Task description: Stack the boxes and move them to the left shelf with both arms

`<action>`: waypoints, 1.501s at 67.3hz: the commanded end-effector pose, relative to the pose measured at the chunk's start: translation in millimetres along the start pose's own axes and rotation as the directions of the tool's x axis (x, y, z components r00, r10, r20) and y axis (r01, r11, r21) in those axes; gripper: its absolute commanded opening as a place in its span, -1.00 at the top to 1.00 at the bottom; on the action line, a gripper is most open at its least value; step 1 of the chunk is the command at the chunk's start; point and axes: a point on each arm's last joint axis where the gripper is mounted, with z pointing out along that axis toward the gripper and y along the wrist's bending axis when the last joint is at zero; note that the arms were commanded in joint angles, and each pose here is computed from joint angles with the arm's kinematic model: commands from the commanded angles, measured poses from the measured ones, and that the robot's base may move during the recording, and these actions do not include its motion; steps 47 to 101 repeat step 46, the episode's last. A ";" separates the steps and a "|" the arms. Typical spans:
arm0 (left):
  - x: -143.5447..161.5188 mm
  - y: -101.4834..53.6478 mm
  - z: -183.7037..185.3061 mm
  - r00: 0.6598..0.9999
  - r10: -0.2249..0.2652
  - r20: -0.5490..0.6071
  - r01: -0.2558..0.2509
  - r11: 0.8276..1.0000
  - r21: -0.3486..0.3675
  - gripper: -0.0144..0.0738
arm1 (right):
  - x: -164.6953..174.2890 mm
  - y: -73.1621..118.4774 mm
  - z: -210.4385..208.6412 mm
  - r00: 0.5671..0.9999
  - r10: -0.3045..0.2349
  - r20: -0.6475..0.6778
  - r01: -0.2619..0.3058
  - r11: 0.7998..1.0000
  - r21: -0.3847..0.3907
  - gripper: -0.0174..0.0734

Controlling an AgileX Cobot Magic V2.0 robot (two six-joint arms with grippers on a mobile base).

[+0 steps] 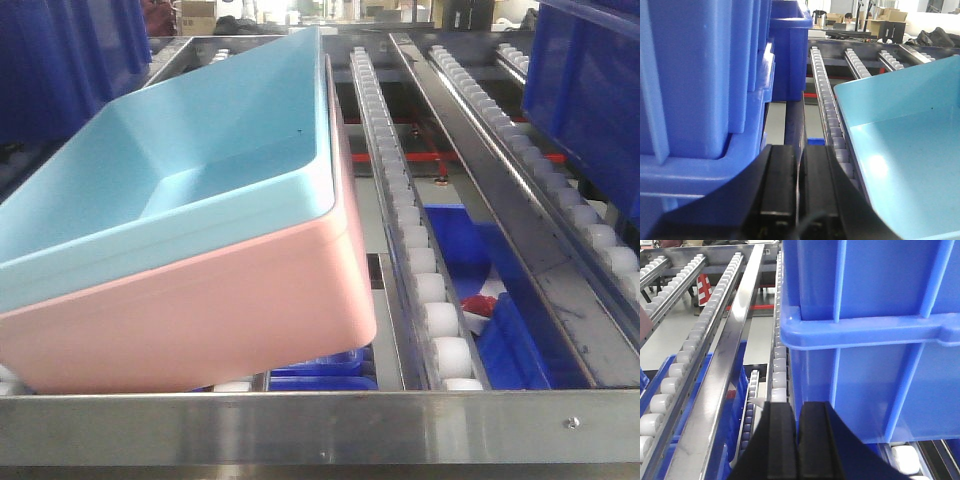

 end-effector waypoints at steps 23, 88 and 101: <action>1.4 0.6 -0.8 0.998 -0.008 0.070 0.008 1.000 -0.003 0.66 | -13.5 1.6 -2.9 0.993 -0.028 0.111 0.029 1.000 -0.010 0.50; 1.4 0.6 -0.8 0.998 -0.008 0.070 0.008 1.000 -0.003 0.66 | -13.5 1.6 -2.9 0.993 -0.028 0.111 0.029 1.000 -0.010 0.50; 1.4 0.6 -0.8 0.998 -0.008 0.070 0.008 1.000 -0.003 0.66 | -13.5 1.6 -2.9 0.993 -0.028 0.111 0.029 1.000 -0.010 0.50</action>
